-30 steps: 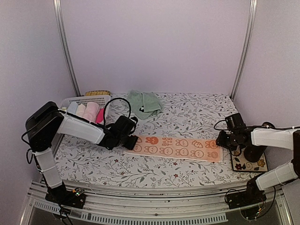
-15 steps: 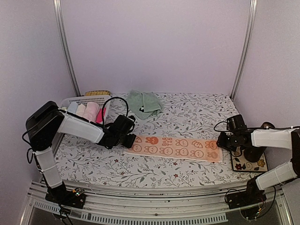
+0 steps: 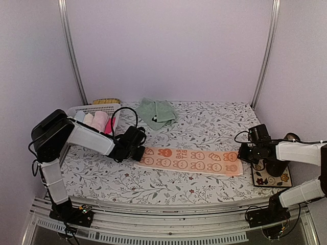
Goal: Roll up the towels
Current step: Move the towel to the center of the board.
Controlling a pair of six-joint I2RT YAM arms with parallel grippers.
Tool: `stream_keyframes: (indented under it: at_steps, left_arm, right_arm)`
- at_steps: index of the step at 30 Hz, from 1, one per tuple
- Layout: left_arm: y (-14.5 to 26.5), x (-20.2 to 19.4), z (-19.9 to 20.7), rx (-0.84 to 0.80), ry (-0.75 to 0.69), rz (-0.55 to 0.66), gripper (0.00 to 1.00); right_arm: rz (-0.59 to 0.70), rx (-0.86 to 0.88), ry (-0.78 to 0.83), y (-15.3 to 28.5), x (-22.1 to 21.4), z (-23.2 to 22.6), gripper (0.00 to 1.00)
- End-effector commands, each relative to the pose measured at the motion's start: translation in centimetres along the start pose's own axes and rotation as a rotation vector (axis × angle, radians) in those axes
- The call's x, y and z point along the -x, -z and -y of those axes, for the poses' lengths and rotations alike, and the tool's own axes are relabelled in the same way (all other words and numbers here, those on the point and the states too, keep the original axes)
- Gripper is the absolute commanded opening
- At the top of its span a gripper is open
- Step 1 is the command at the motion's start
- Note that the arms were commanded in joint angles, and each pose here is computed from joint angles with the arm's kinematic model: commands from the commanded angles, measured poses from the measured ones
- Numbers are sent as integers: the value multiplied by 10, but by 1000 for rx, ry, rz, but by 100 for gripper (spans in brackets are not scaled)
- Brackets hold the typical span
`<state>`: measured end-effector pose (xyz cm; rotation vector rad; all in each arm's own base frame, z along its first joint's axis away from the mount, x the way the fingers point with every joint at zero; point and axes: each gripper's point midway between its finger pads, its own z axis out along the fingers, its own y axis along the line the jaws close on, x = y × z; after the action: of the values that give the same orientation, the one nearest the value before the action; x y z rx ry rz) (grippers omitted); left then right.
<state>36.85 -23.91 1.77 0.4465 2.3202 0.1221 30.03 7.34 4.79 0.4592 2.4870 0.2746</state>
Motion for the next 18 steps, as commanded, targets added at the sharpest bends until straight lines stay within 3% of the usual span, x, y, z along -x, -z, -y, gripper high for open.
stream_keyframes:
  at_steps: [1, 7, 18]
  left_arm:
    - [-10, -16, -11, 50, -10, -56, 45]
    - [-14, -19, -16, 61, 0, -70, 34]
    - [-18, -22, -16, 67, 0, -82, 39]
  right_arm:
    - [38, -6, 9, 3, 17, -5, 3]
    - [41, -6, -2, 0, 20, -7, 2]
    - [60, -2, -17, -9, 27, -11, 2]
